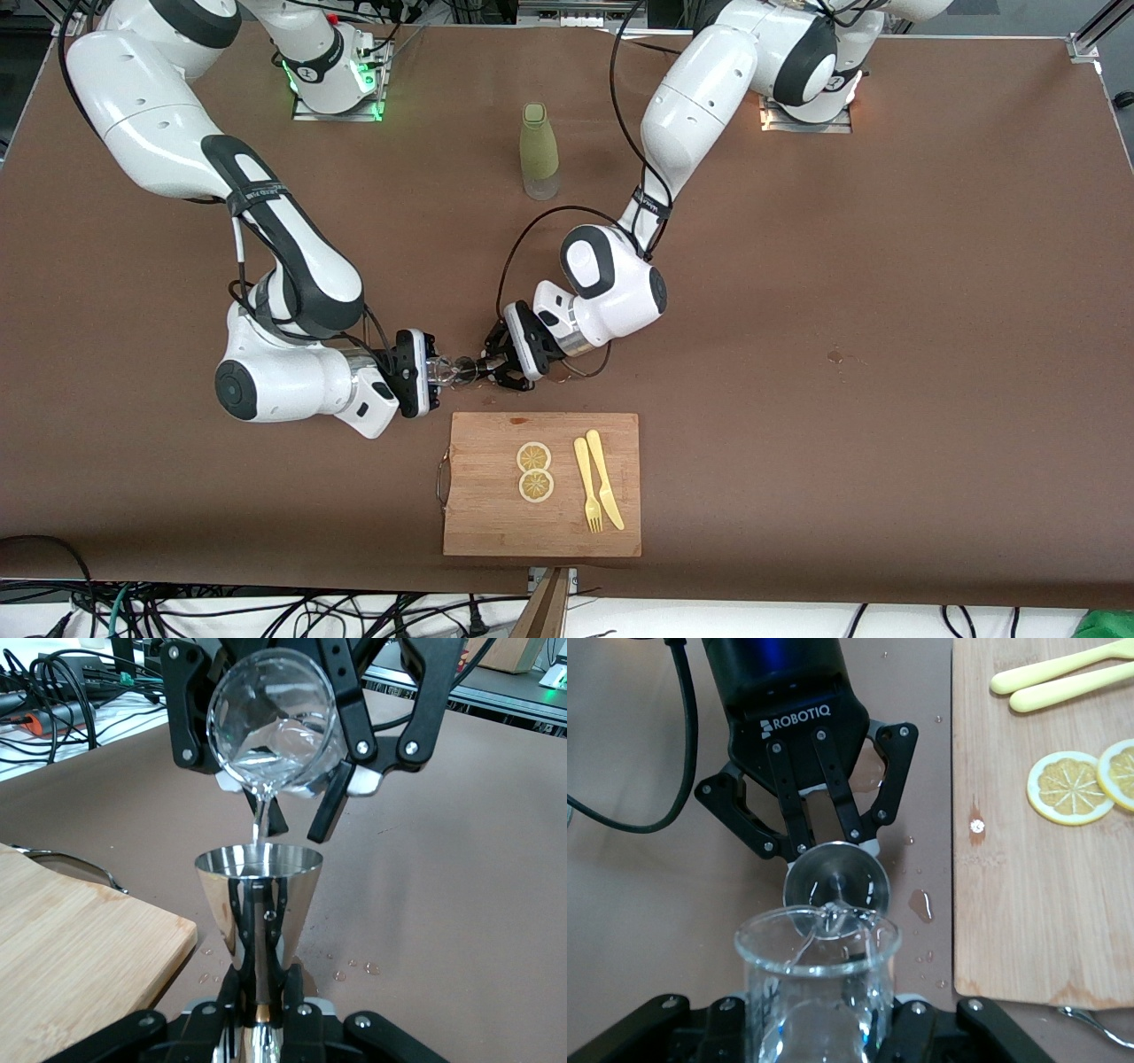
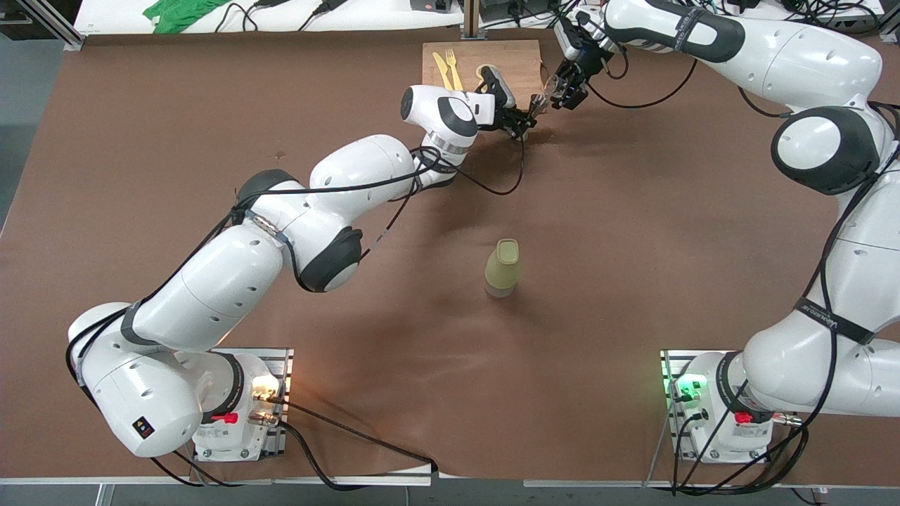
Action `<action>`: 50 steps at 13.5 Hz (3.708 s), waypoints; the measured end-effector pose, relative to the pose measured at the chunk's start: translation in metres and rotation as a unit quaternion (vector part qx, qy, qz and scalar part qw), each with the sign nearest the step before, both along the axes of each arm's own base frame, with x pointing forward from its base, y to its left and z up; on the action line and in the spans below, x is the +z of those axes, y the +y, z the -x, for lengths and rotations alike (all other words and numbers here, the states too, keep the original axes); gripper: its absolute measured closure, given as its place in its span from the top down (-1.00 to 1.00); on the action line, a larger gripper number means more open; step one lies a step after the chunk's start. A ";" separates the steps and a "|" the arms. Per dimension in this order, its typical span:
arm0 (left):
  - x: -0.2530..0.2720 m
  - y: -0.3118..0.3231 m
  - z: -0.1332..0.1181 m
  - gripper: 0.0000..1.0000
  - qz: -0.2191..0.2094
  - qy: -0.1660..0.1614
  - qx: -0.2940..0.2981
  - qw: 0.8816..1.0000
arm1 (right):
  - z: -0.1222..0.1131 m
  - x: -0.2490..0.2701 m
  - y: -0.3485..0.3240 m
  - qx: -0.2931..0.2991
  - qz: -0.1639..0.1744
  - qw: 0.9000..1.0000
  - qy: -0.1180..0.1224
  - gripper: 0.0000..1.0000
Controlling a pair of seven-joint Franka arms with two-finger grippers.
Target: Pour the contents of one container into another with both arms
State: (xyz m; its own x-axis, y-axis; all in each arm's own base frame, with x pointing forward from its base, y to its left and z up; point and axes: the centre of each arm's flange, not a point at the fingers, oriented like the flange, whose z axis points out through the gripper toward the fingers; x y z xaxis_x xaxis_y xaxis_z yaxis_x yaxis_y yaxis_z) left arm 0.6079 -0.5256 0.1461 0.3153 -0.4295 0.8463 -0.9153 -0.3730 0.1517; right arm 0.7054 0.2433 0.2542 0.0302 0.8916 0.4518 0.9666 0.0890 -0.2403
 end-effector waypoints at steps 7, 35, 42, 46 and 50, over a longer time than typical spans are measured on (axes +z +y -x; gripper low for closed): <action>0.000 0.000 0.000 -0.58 0.000 0.000 0.000 1.000 | 0.001 0.000 0.001 0.000 0.011 1.000 -0.001 -0.47; 0.051 0.101 -0.094 -0.58 0.097 -0.032 -0.063 0.993 | -0.016 -0.053 -0.155 -0.016 -0.262 0.965 0.006 -0.45; 0.040 0.290 -0.117 -0.58 0.186 -0.050 -0.271 0.943 | 0.011 -0.115 -0.246 -0.063 -0.342 0.937 -0.021 -0.45; 0.028 0.397 -0.094 -0.58 0.205 -0.068 -0.375 0.902 | 0.024 -0.133 -0.289 -0.096 -0.353 0.930 -0.035 -0.44; 0.009 0.489 -0.069 -0.58 0.209 -0.093 -0.419 0.879 | 0.045 -0.158 -0.308 -0.111 -0.365 0.923 -0.051 -0.44</action>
